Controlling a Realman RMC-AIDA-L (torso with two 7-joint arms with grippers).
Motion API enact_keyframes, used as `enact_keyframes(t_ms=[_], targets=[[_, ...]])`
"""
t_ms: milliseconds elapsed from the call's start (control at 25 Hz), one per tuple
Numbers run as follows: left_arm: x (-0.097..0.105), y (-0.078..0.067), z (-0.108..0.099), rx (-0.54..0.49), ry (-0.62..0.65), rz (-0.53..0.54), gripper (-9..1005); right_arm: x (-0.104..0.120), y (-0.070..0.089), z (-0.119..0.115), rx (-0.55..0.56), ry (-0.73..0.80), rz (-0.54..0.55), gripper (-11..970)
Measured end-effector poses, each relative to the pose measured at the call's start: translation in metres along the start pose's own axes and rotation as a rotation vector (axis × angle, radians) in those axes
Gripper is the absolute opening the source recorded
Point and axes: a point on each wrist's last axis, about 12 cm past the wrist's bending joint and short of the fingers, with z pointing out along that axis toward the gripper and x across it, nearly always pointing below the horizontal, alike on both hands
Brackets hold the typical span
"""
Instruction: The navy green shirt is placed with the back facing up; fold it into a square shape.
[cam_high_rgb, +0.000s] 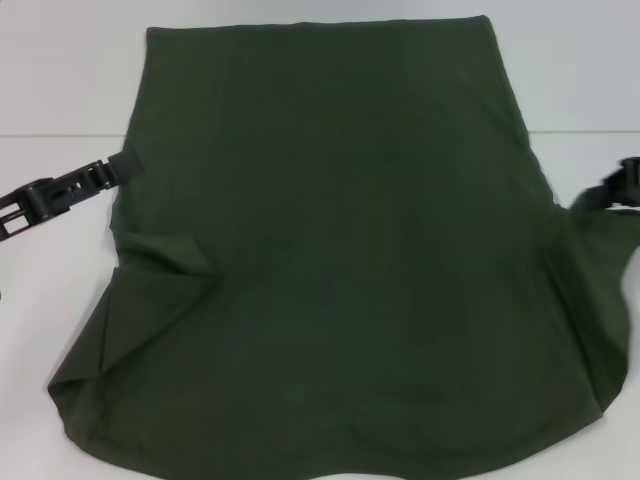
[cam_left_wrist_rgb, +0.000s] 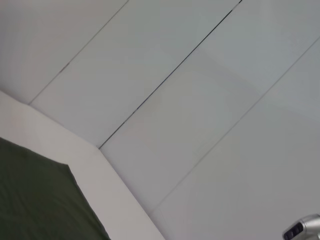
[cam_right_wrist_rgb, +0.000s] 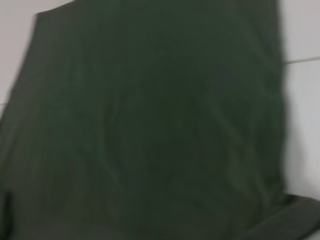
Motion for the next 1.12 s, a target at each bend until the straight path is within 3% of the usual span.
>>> enact_keyframes(t_ms=[200, 360, 520, 680, 800, 1000, 1080, 1120], targets=[[-0.002, 0.001, -0.004, -0.009, -0.035, 0.000, 824, 0.000, 0.018, 0.025, -0.059, 0.051, -0.001, 61], [-0.001, 0.001, -0.005, -0.010, -0.048, 0.000, 825, 0.004, 0.020, 0.045, -0.062, 0.057, 0.017, 63], [-0.001, 0.001, -0.005, -0.010, -0.050, 0.001, 825, 0.006, 0.022, 0.052, -0.089, 0.043, 0.023, 65], [-0.002, 0.002, -0.006, -0.018, -0.061, 0.006, 824, 0.008, 0.025, 0.052, -0.194, 0.021, 0.058, 67], [-0.002, 0.003, -0.006, -0.025, -0.068, 0.005, 824, 0.012, 0.029, 0.054, -0.293, 0.017, 0.055, 296], [-0.002, 0.004, -0.007, -0.027, -0.074, 0.001, 824, 0.013, 0.015, 0.043, -0.291, -0.015, 0.062, 516], [-0.003, 0.005, -0.010, -0.042, -0.046, -0.024, 825, 0.012, -0.001, 0.029, -0.249, -0.028, 0.086, 548], [-0.002, 0.007, -0.013, -0.056, -0.018, -0.049, 825, 0.012, -0.001, 0.029, -0.249, -0.028, 0.086, 564]])
